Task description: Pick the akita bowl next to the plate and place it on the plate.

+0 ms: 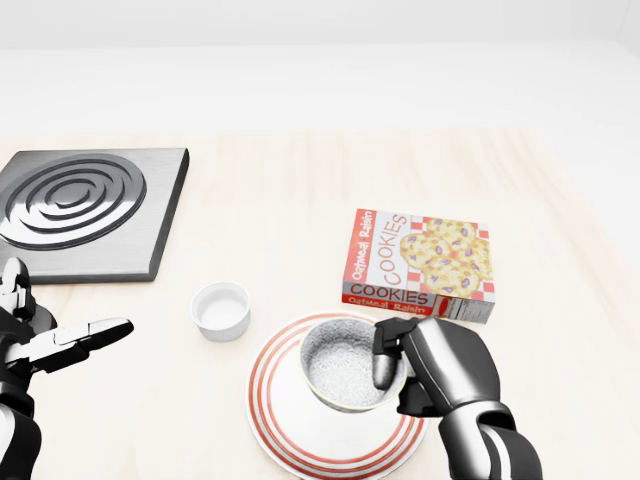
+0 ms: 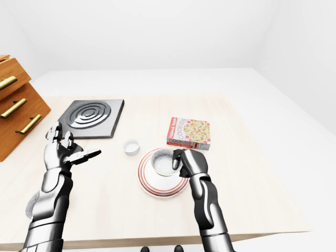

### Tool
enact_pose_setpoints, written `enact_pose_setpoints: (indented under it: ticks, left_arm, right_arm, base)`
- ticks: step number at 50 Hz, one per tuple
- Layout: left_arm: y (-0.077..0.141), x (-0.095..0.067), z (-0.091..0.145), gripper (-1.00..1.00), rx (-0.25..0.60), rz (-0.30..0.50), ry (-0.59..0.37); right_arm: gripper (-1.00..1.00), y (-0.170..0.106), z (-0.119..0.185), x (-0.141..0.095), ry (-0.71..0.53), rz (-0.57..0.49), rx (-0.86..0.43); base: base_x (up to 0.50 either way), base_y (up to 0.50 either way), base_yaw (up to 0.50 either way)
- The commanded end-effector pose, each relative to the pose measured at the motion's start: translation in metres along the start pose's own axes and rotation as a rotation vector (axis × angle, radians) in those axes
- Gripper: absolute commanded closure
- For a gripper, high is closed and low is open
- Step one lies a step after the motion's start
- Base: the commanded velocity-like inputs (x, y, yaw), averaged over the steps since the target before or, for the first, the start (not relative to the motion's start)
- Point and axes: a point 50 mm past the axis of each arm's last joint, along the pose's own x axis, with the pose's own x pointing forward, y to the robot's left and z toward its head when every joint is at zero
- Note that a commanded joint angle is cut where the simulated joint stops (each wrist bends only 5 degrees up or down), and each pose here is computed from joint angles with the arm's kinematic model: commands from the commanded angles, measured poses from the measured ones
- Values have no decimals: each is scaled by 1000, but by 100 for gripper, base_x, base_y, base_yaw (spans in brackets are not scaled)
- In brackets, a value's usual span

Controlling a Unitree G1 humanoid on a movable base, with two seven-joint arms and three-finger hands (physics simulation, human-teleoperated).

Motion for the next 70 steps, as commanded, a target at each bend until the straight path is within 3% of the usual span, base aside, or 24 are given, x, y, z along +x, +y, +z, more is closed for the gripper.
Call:
enact_pose_setpoints:
  ticks: [1,22,70]
  left_arm:
    - [-1,0,1,-100,0,-1,-1]
    - [0,0,0,-100,-1,-1,-1]
    - [0,0,-1,-100,-3,1,0]
  right_arm:
    - [100,5,-1,2,-16,5,280]
    - [100,-1,8,11,-58,23,304]
    - [100,14,-10,21,46,-3,241]
  base:
    - [0,0,0]
    - [0,0,0]
    - [0,0,0]
